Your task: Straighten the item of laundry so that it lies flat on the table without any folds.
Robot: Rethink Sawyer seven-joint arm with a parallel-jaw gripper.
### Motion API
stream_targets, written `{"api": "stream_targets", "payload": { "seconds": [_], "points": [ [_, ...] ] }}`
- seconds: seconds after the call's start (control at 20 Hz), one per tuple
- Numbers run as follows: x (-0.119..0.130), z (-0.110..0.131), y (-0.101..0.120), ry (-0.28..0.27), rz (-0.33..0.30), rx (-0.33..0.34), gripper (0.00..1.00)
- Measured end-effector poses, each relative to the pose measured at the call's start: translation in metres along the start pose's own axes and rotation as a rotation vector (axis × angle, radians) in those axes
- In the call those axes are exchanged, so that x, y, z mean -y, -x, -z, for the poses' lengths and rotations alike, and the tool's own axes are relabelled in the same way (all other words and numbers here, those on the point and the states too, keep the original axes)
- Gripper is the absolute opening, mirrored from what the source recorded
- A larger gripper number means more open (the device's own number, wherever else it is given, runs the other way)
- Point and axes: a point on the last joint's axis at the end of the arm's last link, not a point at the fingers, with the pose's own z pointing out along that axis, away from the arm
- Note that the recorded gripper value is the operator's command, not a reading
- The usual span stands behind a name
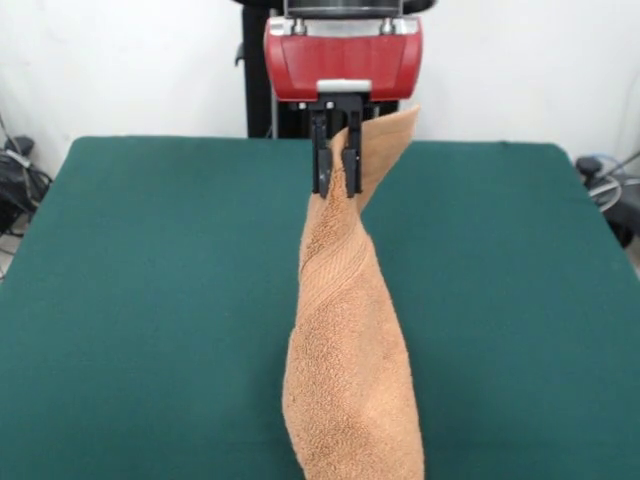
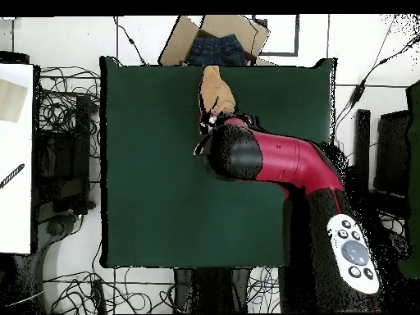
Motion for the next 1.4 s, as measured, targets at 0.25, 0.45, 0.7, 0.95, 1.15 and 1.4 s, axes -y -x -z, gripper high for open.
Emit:
{"api": "stream_targets", "payload": {
  "seconds": [0.25,0.45,0.7,0.95,1.15,1.4],
  "points": [
    [0.001,-0.005,-0.019,0.000,0.018,-0.007,0.00],
    [0.000,-0.002,-0.030,0.005,0.020,-0.023,0.00],
    [0.005,0.019,-0.032,0.003,0.008,-0.026,0.00],
    [0.015,0.054,-0.026,-0.006,-0.019,-0.072,0.00],
    [0.011,0.083,-0.022,-0.009,-0.025,-0.118,0.00],
    [0.005,0.116,-0.017,-0.019,-0.034,-0.108,0.00]
  ]
}}
